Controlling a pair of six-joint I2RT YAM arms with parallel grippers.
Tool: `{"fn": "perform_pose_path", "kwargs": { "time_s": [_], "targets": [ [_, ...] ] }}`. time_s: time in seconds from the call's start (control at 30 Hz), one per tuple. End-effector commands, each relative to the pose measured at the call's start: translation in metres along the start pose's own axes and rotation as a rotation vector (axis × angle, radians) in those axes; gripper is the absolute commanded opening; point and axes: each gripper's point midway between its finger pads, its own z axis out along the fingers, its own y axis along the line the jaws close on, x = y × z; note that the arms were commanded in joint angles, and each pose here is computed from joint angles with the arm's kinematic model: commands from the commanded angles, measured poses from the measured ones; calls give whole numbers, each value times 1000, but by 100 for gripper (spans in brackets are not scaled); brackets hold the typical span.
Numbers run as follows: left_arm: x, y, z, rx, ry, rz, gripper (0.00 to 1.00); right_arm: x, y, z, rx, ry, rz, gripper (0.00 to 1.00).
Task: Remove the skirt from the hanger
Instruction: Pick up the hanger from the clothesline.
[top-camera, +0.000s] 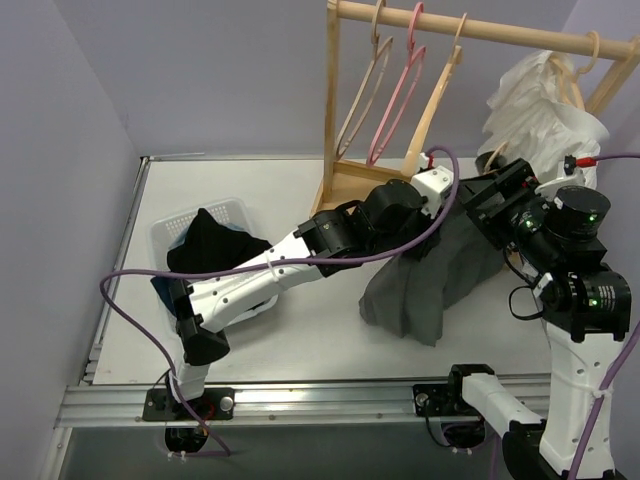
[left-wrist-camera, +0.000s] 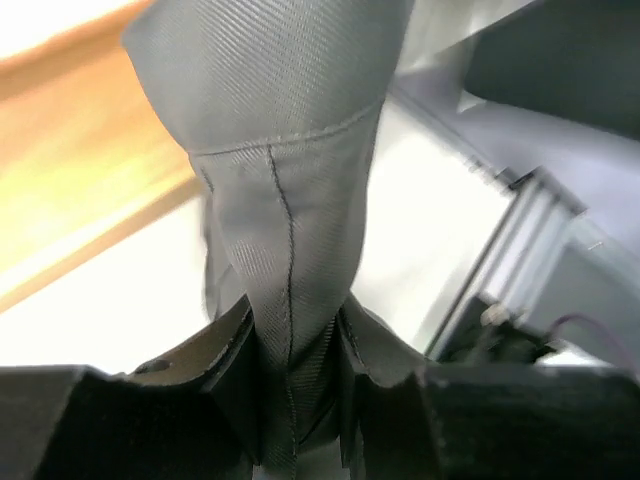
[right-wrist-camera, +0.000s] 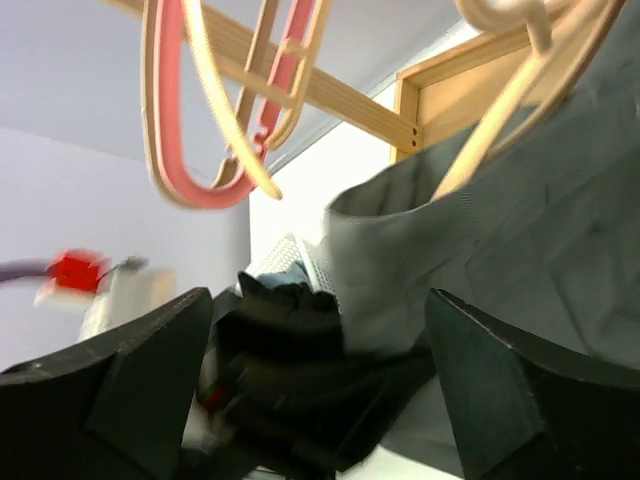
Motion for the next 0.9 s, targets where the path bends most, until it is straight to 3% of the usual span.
{"fn": "perform_pose_path", "kwargs": {
  "time_s": [0.0, 0.33, 0.47, 0.63, 0.87],
  "targets": [
    [-28, 17, -40, 1, -83, 4, 2, 1, 22, -20, -121, -3, -140, 87],
    [-23, 14, -139, 146, -164, 57, 2, -5, 13, -24, -112, -67, -259, 100],
    [-19, 5, -164, 255, -183, 65, 2, 13, 17, -3, -191, 26, -227, 100],
    [-17, -3, -176, 334, -186, 52, 2, 9, 34, 7, -278, 27, -220, 100],
    [-23, -9, -174, 393, -218, 37, 2, 7, 55, 2, -351, 50, -177, 87]
  ]
}}
